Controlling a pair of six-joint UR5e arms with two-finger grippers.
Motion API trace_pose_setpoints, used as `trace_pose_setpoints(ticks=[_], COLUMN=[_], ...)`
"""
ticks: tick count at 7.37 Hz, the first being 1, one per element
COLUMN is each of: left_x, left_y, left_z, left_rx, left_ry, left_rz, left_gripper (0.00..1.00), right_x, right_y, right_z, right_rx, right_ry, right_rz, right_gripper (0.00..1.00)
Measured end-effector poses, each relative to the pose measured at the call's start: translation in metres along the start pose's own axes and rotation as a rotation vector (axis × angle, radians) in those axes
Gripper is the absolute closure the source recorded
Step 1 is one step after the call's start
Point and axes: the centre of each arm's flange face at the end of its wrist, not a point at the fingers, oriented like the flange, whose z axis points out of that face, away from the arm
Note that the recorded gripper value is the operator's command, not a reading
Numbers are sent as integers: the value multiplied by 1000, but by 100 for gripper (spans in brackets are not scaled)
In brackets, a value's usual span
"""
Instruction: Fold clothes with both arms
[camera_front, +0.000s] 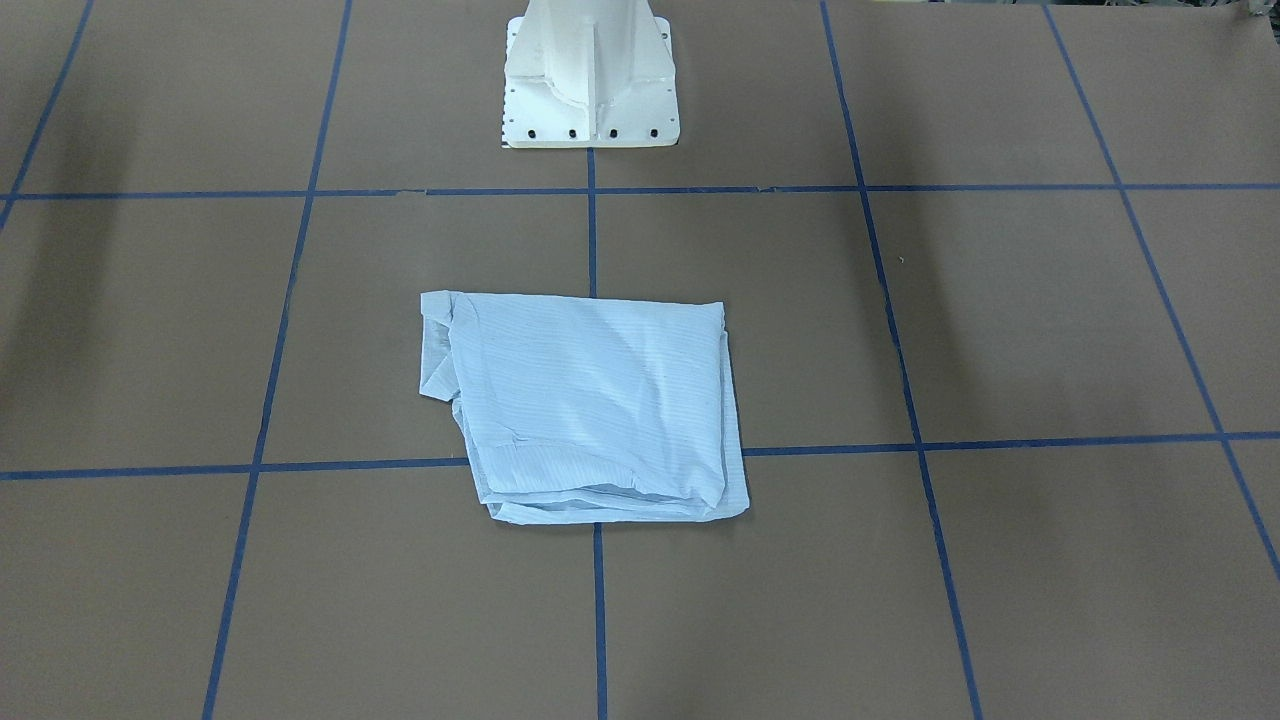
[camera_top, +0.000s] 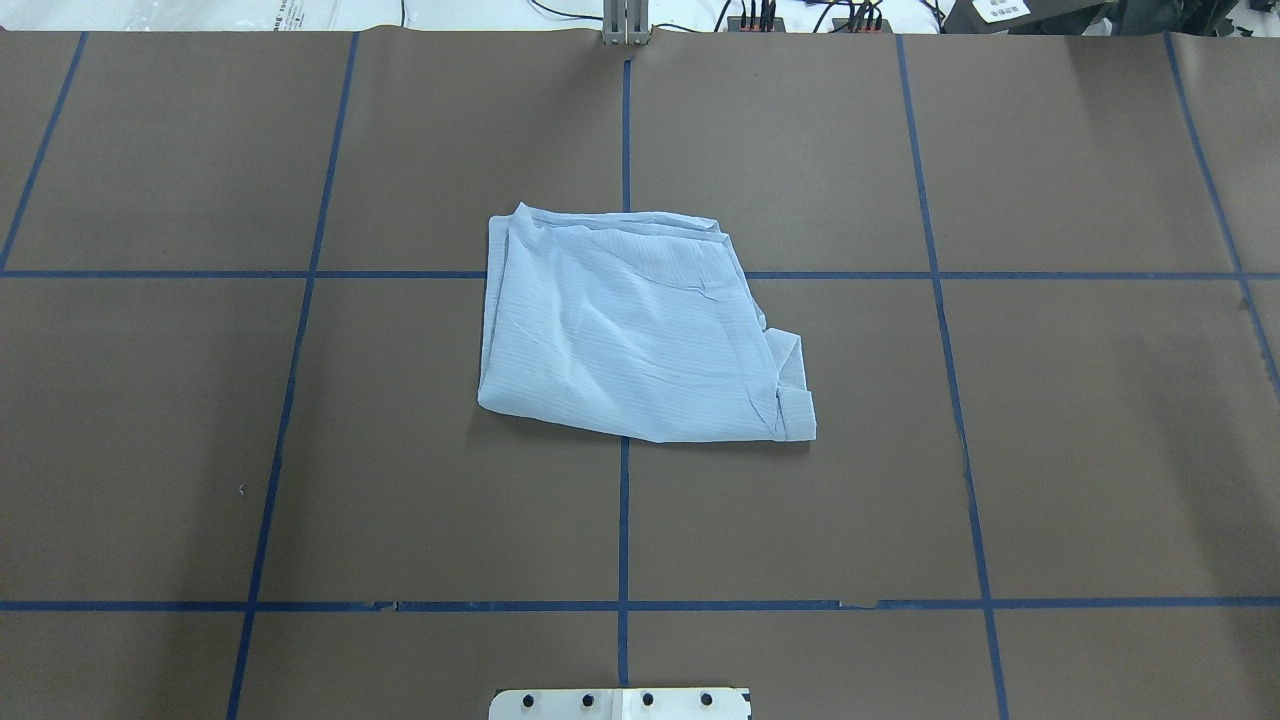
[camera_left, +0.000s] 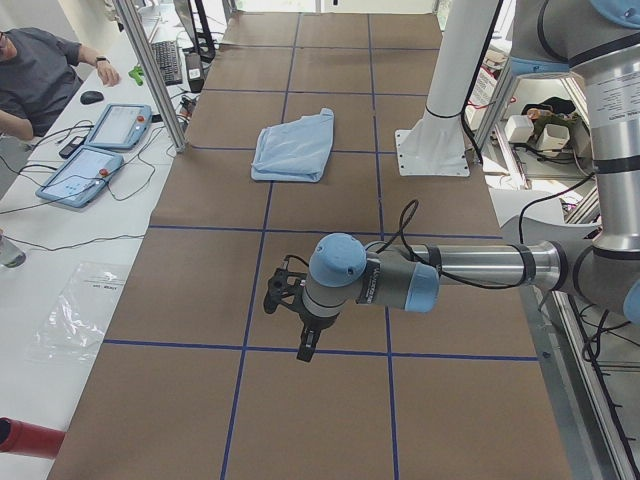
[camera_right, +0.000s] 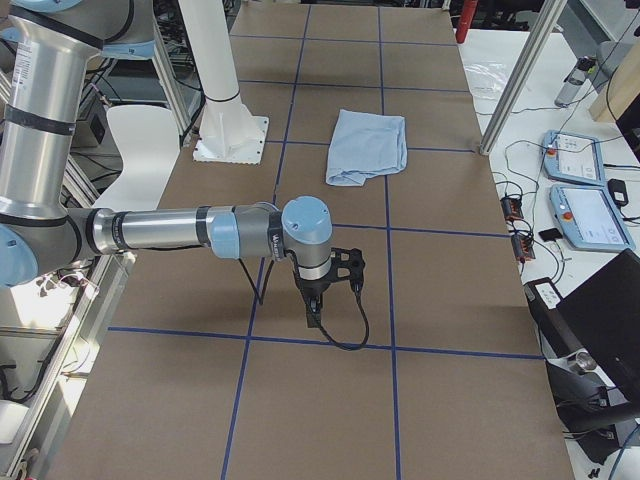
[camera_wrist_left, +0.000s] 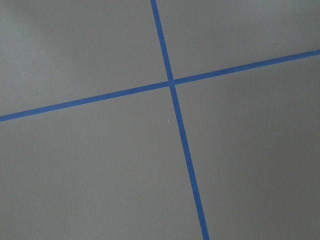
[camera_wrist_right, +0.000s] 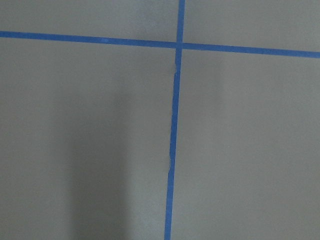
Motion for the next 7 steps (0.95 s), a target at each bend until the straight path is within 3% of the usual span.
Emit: trace_pose_setpoints(ticks=[4, 7], left_x=[3, 5], left_y=[-6, -5], left_z=[-4, 14], left_rx=[7, -38], left_ry=[-4, -4], left_rz=[7, 18], left_gripper=[0, 0], right_x=[1, 1], right_y=[0, 0], right_z=[2, 2], right_rx=[-2, -2], right_ry=[-1, -2], right_rz=[-4, -6], right_gripper=[0, 0])
